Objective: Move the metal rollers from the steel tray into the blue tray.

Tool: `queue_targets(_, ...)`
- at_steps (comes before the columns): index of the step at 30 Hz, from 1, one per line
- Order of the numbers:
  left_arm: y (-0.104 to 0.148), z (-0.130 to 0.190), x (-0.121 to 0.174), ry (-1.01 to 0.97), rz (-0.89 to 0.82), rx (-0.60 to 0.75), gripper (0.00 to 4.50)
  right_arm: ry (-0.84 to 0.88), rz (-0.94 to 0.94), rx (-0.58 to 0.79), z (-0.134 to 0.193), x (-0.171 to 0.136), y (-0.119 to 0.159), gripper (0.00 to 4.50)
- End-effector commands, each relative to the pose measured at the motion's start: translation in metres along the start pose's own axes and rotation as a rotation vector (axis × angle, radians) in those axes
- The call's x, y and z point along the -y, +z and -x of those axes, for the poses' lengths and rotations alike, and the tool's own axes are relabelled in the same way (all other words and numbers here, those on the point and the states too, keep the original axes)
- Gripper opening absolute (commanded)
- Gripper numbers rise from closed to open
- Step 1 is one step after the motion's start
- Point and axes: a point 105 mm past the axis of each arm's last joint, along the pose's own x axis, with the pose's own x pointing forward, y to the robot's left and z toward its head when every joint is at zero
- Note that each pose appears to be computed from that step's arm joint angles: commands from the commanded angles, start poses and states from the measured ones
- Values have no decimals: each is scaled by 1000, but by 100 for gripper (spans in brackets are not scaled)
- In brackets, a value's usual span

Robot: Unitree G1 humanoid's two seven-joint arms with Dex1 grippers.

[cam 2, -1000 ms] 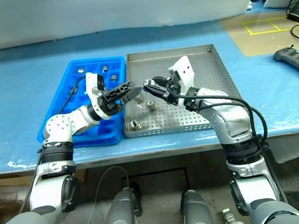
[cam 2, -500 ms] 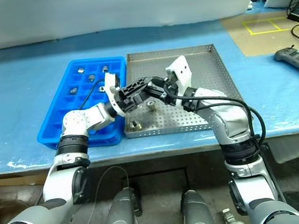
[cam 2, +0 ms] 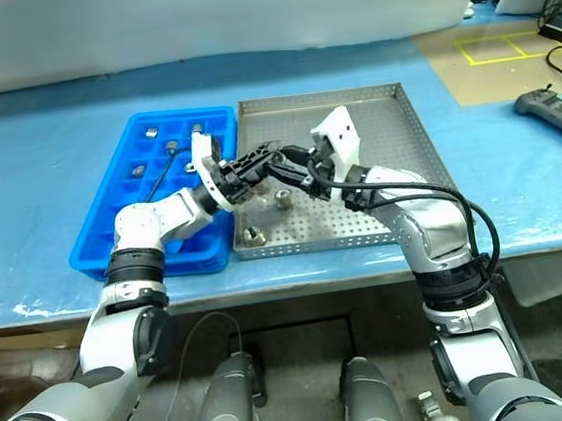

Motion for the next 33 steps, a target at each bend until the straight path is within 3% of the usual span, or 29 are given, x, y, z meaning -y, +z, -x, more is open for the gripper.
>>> queue_targets(1,-7,-5,11,-37,-29,-62,227,17,40,66,0,-5,19,153)
queue_targets(13,-5,9,11,-13,-47,-112,227,-1,48,60,-3,-3,18,153)
queue_targets(17,-1,8,10,-10,-55,-96,227,-38,71,135,-2,4,29,153)
queue_targets(21,-5,8,7,4,-60,-103,224,-63,31,110,-4,10,28,287)
queue_targets(28,-3,10,3,22,-69,-94,224,-8,-47,137,-2,3,33,287)
queue_targets(33,12,15,3,42,-103,-38,224,89,-131,133,12,-6,30,287)
